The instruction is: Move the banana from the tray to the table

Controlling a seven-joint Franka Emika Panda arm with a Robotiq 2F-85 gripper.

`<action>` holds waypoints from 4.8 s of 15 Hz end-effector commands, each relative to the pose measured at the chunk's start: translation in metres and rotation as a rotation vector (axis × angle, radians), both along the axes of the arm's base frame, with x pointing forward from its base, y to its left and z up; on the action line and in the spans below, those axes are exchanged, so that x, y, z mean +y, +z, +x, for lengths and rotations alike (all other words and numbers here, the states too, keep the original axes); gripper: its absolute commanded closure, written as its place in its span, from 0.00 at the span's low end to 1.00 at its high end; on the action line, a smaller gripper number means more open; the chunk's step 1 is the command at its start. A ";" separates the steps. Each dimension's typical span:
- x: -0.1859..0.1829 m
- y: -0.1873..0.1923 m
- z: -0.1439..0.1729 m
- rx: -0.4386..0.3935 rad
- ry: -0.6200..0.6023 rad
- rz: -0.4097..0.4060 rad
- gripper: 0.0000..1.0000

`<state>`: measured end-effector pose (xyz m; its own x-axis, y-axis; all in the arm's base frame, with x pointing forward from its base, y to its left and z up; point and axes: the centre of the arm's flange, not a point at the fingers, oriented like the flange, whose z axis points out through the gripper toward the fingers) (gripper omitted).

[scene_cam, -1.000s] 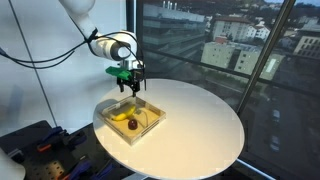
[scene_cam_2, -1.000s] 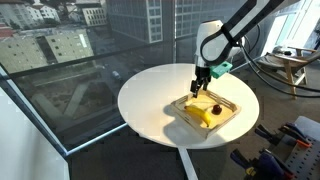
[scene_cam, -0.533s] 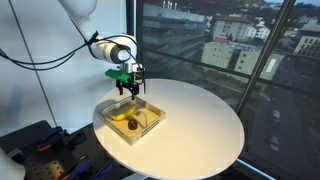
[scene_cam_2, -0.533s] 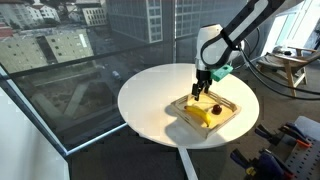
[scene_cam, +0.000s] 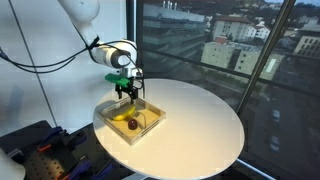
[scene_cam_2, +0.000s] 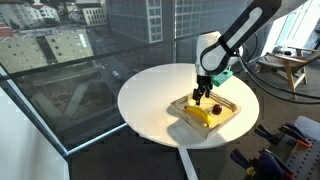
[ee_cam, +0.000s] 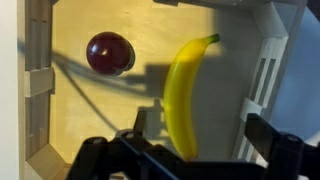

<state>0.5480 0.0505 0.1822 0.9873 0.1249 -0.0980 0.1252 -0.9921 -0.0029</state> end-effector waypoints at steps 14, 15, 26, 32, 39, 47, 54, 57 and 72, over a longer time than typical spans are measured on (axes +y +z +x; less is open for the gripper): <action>-0.011 -0.045 0.004 0.006 -0.028 -0.029 0.00; -0.012 -0.047 0.004 0.009 -0.030 -0.030 0.00; -0.014 -0.063 0.005 0.006 -0.043 -0.034 0.00; -0.013 -0.067 0.004 -0.005 -0.053 -0.036 0.00; -0.012 -0.074 0.003 0.005 -0.059 -0.042 0.00; -0.013 -0.079 0.003 0.010 -0.065 -0.046 0.53; -0.013 -0.078 0.003 0.032 -0.053 -0.038 0.84; -0.014 -0.074 0.005 0.034 -0.050 -0.035 0.84; -0.012 -0.047 0.014 0.002 -0.045 -0.033 0.84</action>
<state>0.5593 0.0372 0.1182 0.9928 0.0691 -0.0979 0.0714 -0.9972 0.0202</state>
